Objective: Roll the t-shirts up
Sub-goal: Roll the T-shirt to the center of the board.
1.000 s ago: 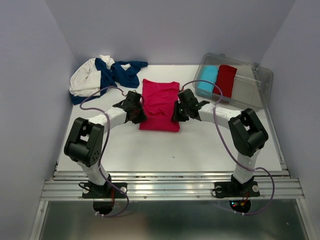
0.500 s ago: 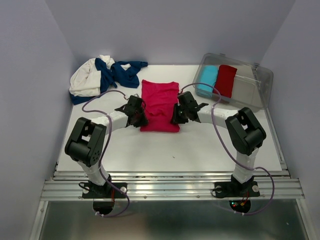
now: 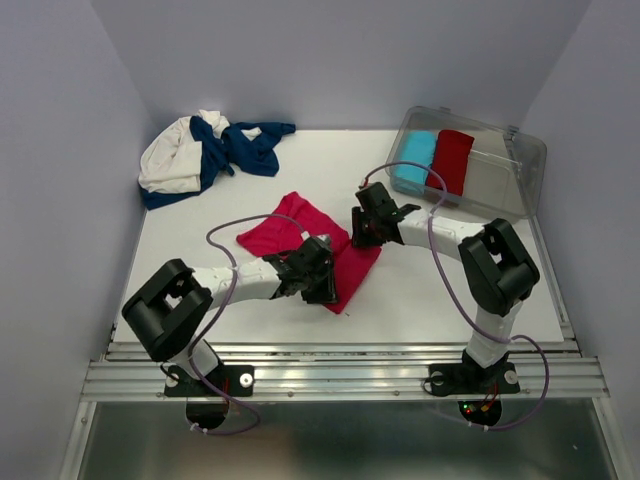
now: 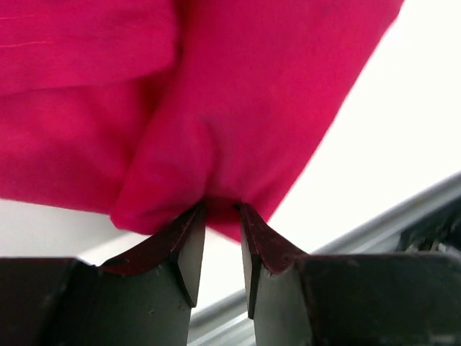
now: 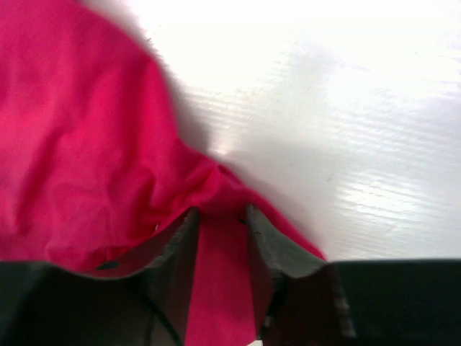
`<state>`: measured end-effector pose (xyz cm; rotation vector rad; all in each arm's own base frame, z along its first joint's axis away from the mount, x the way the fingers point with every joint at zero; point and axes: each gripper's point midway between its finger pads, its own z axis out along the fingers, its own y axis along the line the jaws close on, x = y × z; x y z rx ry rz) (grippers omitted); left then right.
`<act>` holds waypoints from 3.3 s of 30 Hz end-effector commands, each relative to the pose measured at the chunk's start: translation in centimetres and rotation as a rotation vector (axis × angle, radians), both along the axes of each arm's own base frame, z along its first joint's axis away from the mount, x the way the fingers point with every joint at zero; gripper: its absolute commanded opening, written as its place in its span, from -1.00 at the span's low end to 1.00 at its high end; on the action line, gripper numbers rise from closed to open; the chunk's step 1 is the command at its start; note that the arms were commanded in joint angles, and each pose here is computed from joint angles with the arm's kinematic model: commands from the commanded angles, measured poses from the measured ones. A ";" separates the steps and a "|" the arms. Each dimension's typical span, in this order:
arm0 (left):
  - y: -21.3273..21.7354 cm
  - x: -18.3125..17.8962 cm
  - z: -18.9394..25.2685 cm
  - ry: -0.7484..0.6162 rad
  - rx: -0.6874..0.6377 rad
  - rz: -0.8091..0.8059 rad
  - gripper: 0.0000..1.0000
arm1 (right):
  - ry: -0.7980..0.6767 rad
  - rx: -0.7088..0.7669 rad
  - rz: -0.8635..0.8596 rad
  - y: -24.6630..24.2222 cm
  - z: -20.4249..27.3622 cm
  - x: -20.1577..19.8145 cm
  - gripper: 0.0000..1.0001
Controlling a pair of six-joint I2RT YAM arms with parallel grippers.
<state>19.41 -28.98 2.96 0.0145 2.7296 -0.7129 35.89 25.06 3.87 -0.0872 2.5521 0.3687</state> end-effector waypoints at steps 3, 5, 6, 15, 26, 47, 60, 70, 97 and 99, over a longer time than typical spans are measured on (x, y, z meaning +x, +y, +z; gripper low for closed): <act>1.3 -1.4 3.7 -0.011 0.053 -0.002 -0.23 | -0.198 -0.126 -0.054 -3.0 7.0 2.7 -0.19; 1.3 -0.5 5.2 -0.059 0.055 0.003 -0.22 | -0.215 -0.115 -0.059 -3.2 8.0 2.4 -0.18; 0.9 0.3 6.4 -0.088 0.039 0.004 -0.21 | -0.216 -0.096 -0.060 -3.3 8.4 2.3 -0.18; -1.5 4.0 8.5 -0.144 -0.083 0.047 -0.25 | -0.031 0.216 0.045 0.5 7.9 -4.0 -0.27; 0.3 4.2 9.1 -0.191 -0.055 0.100 -0.25 | 0.136 0.212 0.113 2.3 0.1 -7.0 -0.31; 2.3 3.9 12.0 -0.509 0.292 -0.019 0.16 | -0.135 -0.001 -0.214 -10.7 7.8 -3.2 0.26; -2.3 0.7 5.7 -0.382 0.431 -0.199 0.24 | -0.107 0.031 -0.281 -12.8 6.6 -5.5 0.59; -2.5 0.8 0.8 -0.344 0.520 -0.235 0.28 | -0.068 0.076 -0.255 -12.0 6.2 -6.1 0.73; -5.5 -0.3 3.4 -0.269 0.053 -0.408 -1.00 | 0.154 0.697 -0.185 -1.8 4.0 -8.3 0.82; -5.3 -0.3 3.3 -0.267 0.054 -0.404 -1.00 | 0.158 0.718 -0.172 -1.1 3.8 -8.1 0.81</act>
